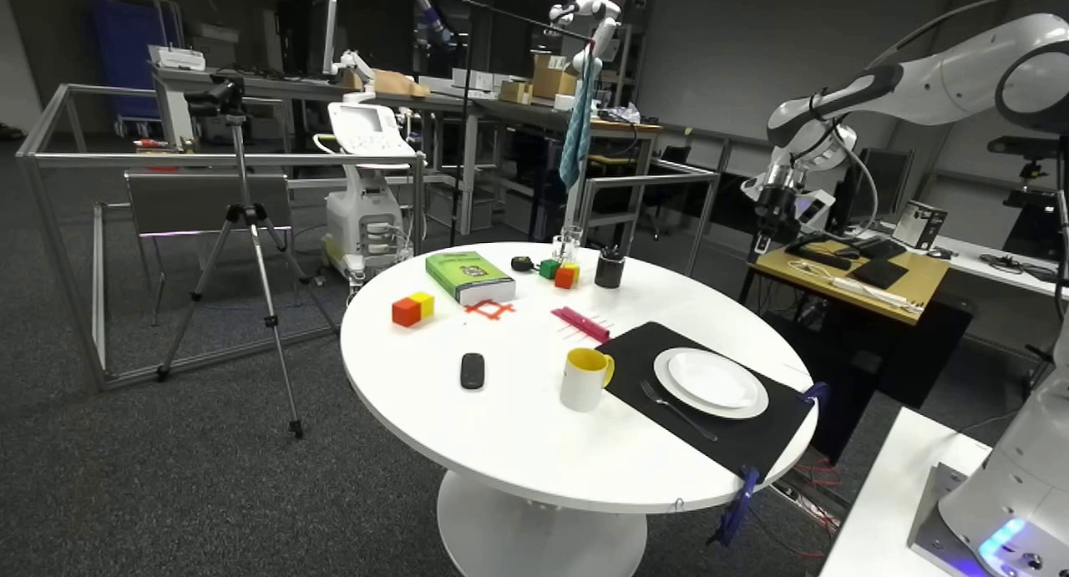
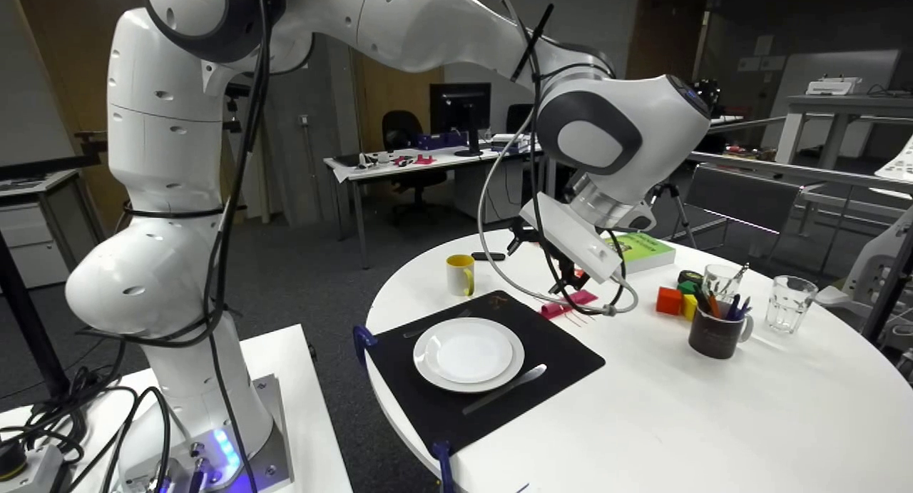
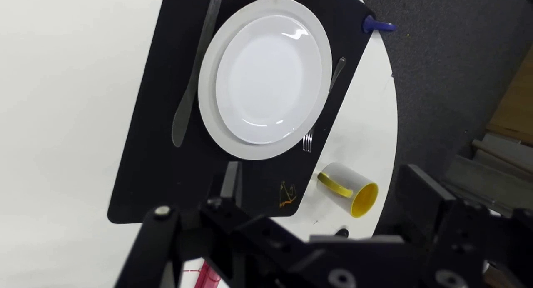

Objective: Move the plates backwards

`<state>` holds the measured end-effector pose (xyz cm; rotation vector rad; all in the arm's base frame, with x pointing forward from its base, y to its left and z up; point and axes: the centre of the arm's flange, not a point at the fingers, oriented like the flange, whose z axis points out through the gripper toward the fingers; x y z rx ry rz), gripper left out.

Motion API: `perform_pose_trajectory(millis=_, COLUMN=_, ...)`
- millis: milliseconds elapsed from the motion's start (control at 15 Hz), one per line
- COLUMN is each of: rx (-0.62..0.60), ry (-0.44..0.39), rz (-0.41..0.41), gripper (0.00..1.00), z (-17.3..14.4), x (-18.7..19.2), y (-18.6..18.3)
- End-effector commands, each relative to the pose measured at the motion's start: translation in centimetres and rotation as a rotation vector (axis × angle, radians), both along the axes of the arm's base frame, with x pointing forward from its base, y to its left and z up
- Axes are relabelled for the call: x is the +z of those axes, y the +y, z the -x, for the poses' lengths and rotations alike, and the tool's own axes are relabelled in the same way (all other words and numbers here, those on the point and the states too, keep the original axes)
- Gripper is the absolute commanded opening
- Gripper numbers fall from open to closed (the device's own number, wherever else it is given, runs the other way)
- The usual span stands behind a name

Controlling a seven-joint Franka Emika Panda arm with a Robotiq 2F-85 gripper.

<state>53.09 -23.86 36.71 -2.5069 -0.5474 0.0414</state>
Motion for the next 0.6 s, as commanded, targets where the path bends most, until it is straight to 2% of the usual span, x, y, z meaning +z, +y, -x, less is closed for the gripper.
perform_pose_trajectory(millis=0, rx=0.029, ry=0.023, rz=-0.001, gripper=1.0, z=-0.7, x=-0.7, y=-0.4)
perform_pose_trajectory(millis=267, rx=0.037, ry=0.084, rz=0.048, gripper=1.0, z=-0.8, x=-2.2, y=-0.1)
perform_pose_trajectory(millis=333, rx=0.032, ry=0.062, rz=0.023, gripper=1.0, z=-0.1, x=-2.5, y=0.3)
perform_pose_trajectory(millis=533, rx=0.04, ry=0.075, rz=0.031, gripper=1.0, z=-0.1, x=-2.9, y=0.3)
